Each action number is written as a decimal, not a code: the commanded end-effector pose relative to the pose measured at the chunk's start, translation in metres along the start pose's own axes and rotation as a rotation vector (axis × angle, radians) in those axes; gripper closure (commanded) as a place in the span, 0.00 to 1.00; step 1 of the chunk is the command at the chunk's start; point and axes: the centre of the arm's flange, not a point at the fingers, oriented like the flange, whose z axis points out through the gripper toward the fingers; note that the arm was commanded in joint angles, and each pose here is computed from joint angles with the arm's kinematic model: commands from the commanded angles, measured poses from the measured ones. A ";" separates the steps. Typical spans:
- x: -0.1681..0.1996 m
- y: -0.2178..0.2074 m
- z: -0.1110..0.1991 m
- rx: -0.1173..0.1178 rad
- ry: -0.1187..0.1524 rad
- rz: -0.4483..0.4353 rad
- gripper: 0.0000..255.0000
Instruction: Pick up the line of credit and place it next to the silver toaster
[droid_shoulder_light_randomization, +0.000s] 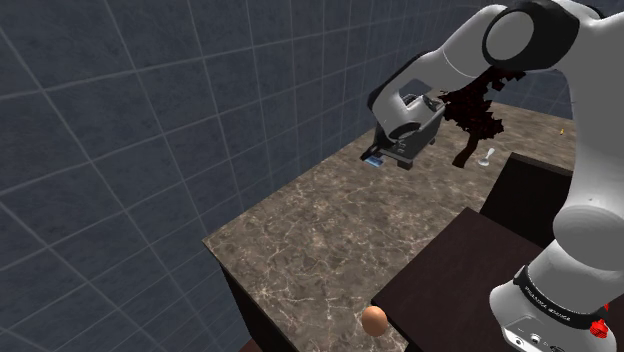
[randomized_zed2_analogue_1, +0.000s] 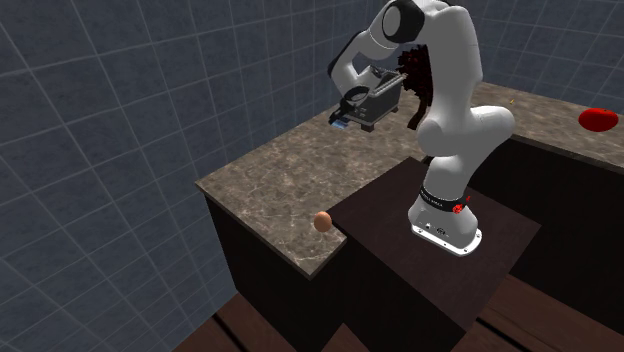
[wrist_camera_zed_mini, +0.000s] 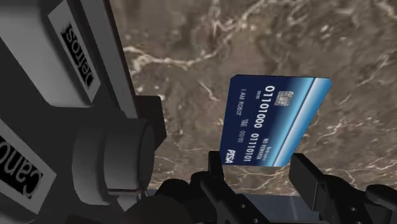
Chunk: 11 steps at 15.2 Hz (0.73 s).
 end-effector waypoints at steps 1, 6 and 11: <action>-0.013 0.003 0.012 -0.003 -0.012 0.011 1.00; -0.013 0.003 0.012 -0.003 -0.012 0.011 1.00; -0.014 0.004 0.013 -0.003 -0.012 0.011 0.00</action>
